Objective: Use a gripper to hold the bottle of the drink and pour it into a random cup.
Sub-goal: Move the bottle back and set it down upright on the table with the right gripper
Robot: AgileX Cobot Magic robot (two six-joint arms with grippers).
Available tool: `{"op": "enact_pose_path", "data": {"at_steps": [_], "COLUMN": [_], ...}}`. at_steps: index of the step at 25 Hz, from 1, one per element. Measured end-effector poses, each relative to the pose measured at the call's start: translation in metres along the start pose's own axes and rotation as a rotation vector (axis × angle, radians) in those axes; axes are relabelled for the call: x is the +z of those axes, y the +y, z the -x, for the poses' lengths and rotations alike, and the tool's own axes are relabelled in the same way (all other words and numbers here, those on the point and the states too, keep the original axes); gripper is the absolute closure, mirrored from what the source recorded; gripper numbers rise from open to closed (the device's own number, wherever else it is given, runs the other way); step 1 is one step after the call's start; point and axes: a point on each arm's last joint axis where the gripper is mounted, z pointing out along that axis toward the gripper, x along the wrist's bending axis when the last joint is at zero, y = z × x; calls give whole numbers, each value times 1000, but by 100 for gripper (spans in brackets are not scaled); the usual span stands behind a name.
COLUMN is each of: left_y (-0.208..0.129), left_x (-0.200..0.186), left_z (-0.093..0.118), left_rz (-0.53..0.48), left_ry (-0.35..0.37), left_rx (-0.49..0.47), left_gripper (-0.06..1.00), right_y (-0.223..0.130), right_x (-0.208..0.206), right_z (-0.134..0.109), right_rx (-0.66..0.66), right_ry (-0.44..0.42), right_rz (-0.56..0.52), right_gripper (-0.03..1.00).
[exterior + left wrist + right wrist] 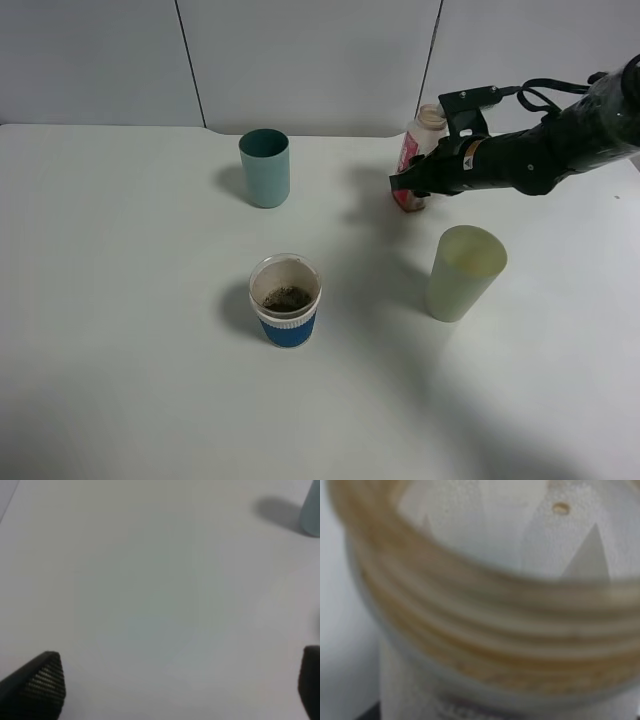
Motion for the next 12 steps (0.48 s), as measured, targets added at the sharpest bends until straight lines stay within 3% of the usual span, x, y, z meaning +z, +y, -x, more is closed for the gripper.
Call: {"op": "enact_pose_path", "data": {"at_steps": [5,12], "left_y": [0,0], "left_x": [0,0], "left_z": [0,0], "left_rz": [0,0], "left_ry": [0,0], "left_rx": [0,0], "left_gripper": [2,2], "right_y": [-1,-1], "right_x": [1,1], "right_z": [0,0], "right_rx": [0,0], "right_ry": [0,0], "right_rz": [-3,-1], "right_gripper": [17,12]}}
